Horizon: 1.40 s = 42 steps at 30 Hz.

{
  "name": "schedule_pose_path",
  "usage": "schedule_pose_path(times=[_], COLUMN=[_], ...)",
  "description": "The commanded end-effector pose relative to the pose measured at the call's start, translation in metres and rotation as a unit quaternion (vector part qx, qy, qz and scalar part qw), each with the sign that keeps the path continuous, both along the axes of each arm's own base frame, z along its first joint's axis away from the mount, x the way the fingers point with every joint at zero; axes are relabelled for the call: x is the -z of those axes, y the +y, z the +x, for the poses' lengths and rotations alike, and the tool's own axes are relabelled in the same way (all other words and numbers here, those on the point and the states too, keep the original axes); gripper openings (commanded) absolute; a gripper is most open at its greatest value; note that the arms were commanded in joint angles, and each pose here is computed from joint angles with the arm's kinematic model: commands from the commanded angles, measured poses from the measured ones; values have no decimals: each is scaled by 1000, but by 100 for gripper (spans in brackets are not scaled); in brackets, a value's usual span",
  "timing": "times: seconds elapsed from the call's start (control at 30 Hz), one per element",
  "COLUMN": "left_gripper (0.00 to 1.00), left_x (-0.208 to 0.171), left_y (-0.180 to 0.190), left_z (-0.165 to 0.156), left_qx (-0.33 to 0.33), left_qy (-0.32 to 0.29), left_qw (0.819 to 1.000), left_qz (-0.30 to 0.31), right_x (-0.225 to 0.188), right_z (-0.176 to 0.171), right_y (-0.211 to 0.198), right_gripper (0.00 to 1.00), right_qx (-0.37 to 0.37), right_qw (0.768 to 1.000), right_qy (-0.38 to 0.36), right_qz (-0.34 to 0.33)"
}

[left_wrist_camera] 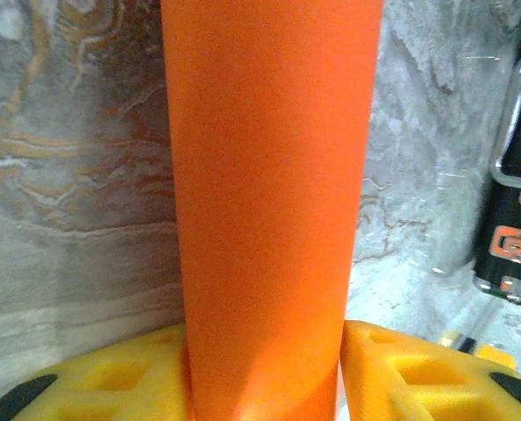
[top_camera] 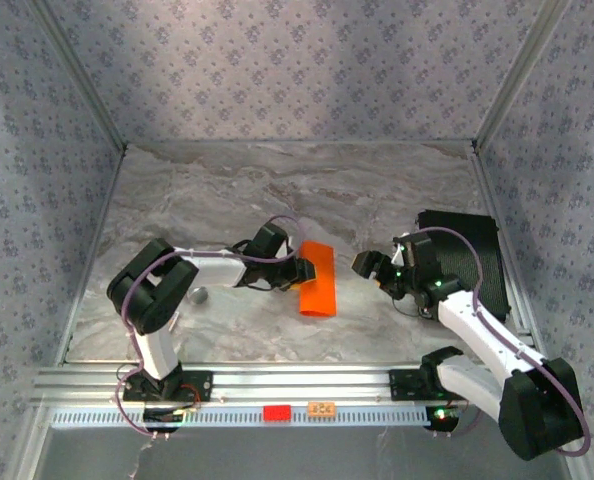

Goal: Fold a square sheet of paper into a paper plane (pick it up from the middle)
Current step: First fold the square sheet of paper in half at the center of the table.

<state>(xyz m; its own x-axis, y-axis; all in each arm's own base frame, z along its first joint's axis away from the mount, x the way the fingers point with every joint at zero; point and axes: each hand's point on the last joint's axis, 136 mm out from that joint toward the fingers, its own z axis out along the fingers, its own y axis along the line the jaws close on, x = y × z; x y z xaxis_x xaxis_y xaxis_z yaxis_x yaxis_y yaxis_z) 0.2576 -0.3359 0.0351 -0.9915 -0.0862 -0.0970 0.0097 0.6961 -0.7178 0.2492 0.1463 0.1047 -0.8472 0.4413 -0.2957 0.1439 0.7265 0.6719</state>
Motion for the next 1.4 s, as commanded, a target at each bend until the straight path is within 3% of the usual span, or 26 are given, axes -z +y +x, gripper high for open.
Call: schedule_pose_path(times=[0.0, 0.63, 1.37], left_gripper=[46, 61, 68], left_x=[0, -17, -22], left_y=[13, 19, 31], left_z=[1, 4, 5], left_qx=[0, 18, 24], left_qy=[-19, -68, -86], left_qw=[999, 991, 985], left_qz=[49, 111, 149], right_x=[-6, -6, 7], right_z=[3, 0, 1], right_y=[4, 6, 18], right_gripper=[84, 84, 84], right_qx=[0, -9, -22], right_qw=[1000, 1000, 999], right_qy=[-4, 4, 32], right_qz=[6, 5, 4])
